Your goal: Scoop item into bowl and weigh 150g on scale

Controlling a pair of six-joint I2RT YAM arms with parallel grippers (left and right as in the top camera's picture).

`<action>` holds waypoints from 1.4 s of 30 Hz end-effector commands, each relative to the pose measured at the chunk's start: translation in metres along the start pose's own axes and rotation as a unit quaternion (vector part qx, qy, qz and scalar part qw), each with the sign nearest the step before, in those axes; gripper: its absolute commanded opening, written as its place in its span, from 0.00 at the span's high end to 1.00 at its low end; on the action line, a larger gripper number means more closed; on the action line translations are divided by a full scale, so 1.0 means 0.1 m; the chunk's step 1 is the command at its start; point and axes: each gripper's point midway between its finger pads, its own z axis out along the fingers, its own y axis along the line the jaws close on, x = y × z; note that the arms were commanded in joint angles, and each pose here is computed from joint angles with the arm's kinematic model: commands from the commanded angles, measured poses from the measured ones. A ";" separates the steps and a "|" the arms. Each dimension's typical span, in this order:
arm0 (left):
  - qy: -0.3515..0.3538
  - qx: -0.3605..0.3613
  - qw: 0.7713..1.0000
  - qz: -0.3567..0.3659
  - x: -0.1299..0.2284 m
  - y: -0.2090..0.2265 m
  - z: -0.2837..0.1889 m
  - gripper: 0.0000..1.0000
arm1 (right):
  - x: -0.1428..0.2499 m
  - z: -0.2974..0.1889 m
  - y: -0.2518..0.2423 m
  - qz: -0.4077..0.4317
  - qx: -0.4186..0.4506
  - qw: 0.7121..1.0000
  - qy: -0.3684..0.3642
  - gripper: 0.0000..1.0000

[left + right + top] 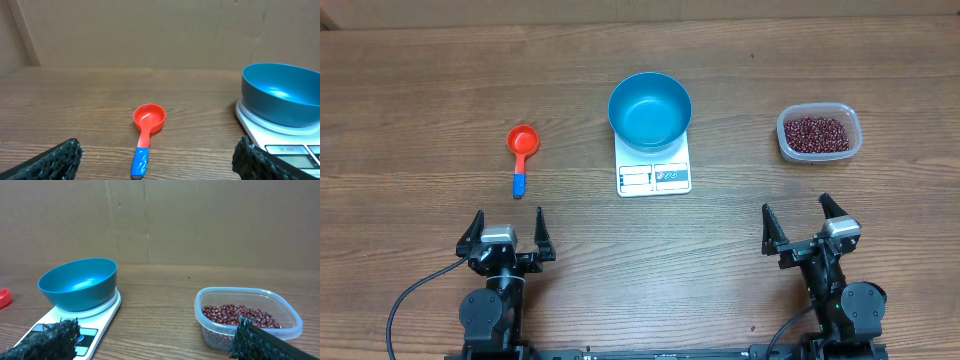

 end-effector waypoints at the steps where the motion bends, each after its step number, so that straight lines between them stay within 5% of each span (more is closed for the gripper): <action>1: -0.004 0.006 1.000 0.009 -0.01 -0.02 0.00 0.01 | 0.02 0.00 0.01 -0.001 -0.001 1.000 -0.001 0.00; 20: -0.007 0.031 0.999 0.007 -0.06 -0.10 -0.02 0.00 | 0.02 0.00 0.01 -0.001 -0.001 1.000 -0.001 0.00; 42: 0.043 0.062 0.997 0.010 -0.67 -0.23 0.14 0.00 | 0.02 0.00 0.01 -0.001 -0.001 1.000 -0.001 0.00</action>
